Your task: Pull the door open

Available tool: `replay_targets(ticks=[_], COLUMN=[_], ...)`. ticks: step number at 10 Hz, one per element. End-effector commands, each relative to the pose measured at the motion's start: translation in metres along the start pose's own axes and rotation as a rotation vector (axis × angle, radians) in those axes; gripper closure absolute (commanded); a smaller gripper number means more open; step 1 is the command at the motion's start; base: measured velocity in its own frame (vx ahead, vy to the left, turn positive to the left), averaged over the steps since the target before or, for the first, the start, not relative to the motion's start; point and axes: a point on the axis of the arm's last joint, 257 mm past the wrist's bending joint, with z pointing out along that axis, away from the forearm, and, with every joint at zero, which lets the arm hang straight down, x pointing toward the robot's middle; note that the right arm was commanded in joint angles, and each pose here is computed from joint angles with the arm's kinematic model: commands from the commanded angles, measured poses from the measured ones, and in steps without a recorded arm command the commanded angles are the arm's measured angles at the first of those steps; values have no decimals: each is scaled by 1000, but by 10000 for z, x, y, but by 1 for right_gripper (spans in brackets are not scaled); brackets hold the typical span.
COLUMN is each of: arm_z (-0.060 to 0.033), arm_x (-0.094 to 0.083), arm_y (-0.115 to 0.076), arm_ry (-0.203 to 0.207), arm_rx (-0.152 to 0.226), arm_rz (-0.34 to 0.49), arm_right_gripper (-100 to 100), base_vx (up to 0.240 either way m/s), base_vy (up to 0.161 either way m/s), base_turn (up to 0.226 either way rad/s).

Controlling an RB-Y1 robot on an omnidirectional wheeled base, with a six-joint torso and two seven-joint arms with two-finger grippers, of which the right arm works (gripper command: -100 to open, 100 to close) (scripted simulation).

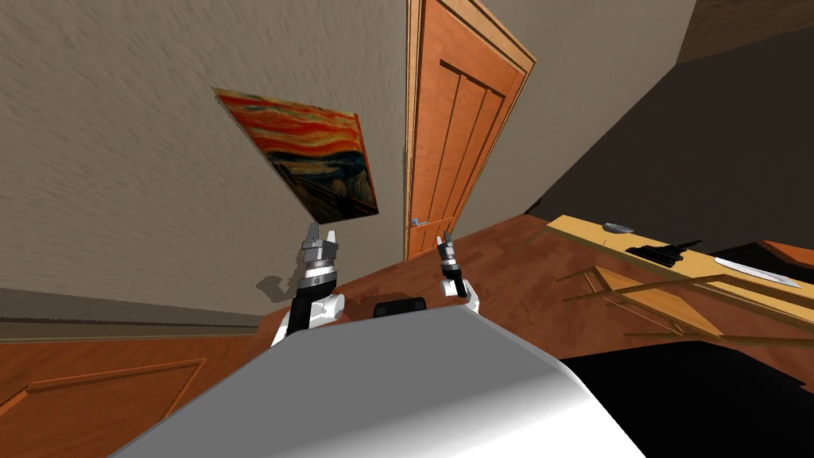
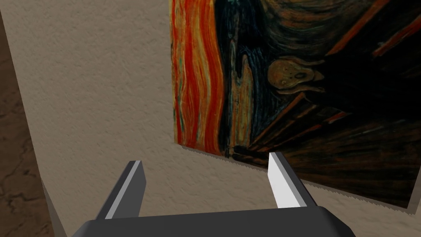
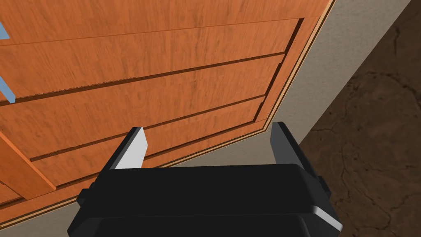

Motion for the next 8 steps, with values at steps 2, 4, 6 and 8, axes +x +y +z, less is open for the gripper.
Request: replay_targets(ticks=[2, 4, 6, 8], arm_z=[-58, -103, -149, -229], arm_x=[-27, -67, -95, -133], arm_y=[-188, -369, -495, -667], arm_ry=[2, 5, 4, 1], arm_rx=[37, 69, 94, 132], arm_rz=[7, 15, 18, 21], arm_right_gripper=[-100, -100, -100, -100], base_vx=[62, 55, 46, 44], base_vy=[-47, -32, -36, -27], base_turn=[119, 144, 63, 98])
